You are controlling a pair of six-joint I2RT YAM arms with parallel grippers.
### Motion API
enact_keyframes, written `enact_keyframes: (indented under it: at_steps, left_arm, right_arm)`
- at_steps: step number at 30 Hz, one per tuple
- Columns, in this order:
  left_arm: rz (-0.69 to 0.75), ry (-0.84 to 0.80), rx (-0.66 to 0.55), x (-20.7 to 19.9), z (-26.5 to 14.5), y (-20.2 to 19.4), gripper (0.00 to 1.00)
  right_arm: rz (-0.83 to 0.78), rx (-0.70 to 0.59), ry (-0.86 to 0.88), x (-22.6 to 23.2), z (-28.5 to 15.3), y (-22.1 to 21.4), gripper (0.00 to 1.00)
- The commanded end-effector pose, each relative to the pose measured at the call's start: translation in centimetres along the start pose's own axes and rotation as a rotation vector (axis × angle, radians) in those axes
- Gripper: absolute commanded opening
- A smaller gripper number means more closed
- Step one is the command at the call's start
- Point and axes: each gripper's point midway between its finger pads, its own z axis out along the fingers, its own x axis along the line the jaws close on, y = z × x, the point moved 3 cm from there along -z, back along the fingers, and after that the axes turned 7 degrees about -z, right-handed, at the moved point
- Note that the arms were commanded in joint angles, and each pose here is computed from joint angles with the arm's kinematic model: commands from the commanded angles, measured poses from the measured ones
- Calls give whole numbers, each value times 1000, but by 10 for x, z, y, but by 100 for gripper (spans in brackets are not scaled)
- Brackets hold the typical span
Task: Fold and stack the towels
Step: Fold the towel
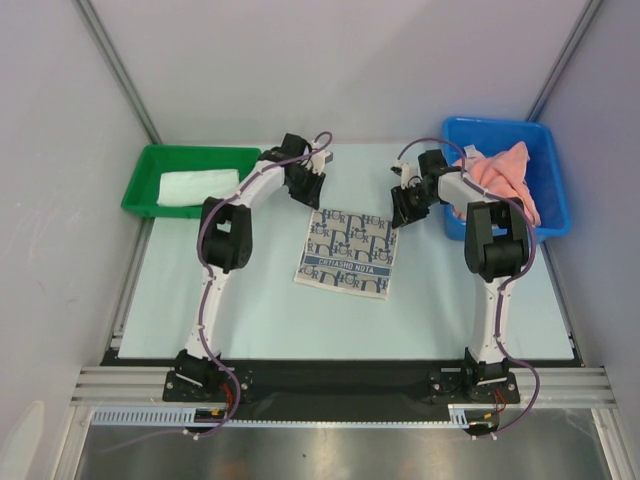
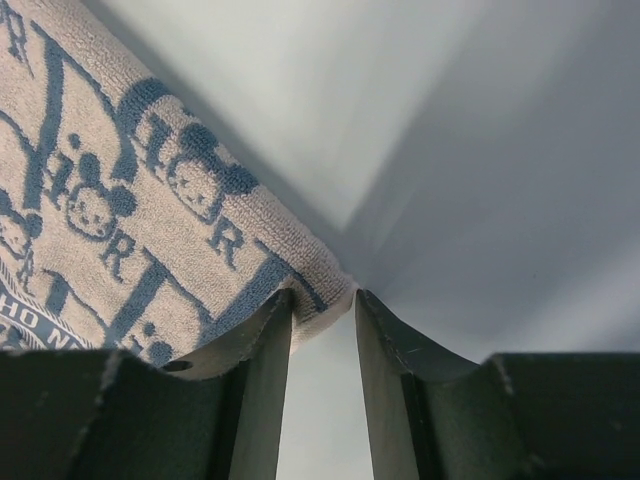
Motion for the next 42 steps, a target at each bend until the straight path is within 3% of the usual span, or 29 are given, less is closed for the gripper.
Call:
enact_keyframes:
  at_steps: [1, 2, 8, 13, 16, 21, 23, 24, 29, 36, 42]
  left_arm:
    - [31, -19, -69, -2, -6, 22, 36]
    - [32, -19, -69, -1, -6, 22, 41]
    - [34, -31, -45, -3, -5, 17, 43]
    - [34, -25, -25, -1, -4, 12, 41]
    - [33, -26, -15, -1, -3, 9, 31]
    - [35, -24, -16, -1, -3, 10, 2]
    - [35, -23, -13, 0, -3, 10, 0]
    - [36, -15, -17, 1, -4, 11, 0]
    - [15, 39, -36, 9, -10, 16, 0]
    - [-21, 126, -227, 8, -70, 60, 0]
    - [-2, 176, -335, -6, -129, 82, 0]
  right_arm:
    - [-54, -21, -7, -6, 5, 11, 37]
    - [-54, -15, -7, -7, 6, 10, 37]
    - [-64, -17, 3, -7, 6, 10, 41]
    - [-82, -35, 33, -5, 7, 16, 42]
    - [-88, -27, 57, -5, 10, 14, 41]
    - [-85, -24, 73, -9, 12, 13, 34]
    - [-86, -30, 89, -8, 11, 14, 32]
    - [-87, -33, 89, -9, 11, 14, 30]
    - [-109, -51, 75, -12, 6, 27, 3]
    - [-270, -239, -34, 2, -47, 89, 0]
    - [-314, -317, -106, 14, -90, 109, 0]
